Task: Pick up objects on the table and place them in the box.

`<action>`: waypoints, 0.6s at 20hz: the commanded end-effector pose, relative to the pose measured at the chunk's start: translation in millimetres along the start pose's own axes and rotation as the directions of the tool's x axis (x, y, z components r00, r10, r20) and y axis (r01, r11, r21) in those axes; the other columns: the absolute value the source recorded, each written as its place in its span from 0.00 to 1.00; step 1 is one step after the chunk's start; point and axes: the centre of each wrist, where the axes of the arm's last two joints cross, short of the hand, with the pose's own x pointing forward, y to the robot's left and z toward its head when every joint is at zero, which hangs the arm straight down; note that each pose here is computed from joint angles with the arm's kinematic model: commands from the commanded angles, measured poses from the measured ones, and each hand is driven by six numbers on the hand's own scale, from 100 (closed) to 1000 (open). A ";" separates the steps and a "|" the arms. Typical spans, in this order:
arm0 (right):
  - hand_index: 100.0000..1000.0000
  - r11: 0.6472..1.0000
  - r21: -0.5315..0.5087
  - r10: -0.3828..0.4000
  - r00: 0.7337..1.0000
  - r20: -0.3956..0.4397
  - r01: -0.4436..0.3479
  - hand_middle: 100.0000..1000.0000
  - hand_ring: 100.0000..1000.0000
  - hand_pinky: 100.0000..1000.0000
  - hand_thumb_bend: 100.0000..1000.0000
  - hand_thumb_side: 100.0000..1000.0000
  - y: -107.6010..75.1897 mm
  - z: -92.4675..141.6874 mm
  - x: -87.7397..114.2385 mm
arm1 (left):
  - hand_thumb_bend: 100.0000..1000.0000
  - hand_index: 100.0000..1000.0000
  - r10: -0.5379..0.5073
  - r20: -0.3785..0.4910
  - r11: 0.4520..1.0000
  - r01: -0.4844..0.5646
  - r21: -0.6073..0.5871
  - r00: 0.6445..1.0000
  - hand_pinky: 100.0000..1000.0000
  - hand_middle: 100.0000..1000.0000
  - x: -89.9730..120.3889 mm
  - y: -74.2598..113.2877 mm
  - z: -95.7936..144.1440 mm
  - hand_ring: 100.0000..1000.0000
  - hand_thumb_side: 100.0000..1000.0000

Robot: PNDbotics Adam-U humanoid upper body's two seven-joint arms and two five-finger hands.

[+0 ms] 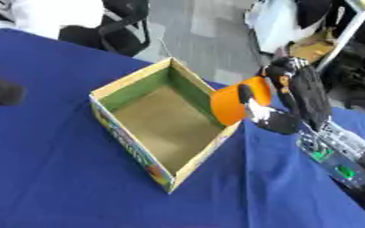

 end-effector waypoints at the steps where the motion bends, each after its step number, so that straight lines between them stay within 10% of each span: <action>1: 0.06 0.999 -0.006 0.036 0.999 -0.008 -0.036 0.00 0.00 0.00 0.00 1.00 -6.0 -1.9 -10.0 | 0.02 0.80 -0.122 0.135 0.973 0.146 -0.181 0.983 0.80 0.81 4.8 2.6 -1.5 0.80 0.87; 12: 0.06 0.996 -0.037 0.075 0.994 -0.074 -0.078 0.00 0.00 0.00 0.00 1.00 -8.4 5.6 -26.6 | 0.01 0.81 -0.155 0.322 0.963 0.215 -0.160 0.934 0.82 0.80 13.2 18.1 10.9 0.80 0.86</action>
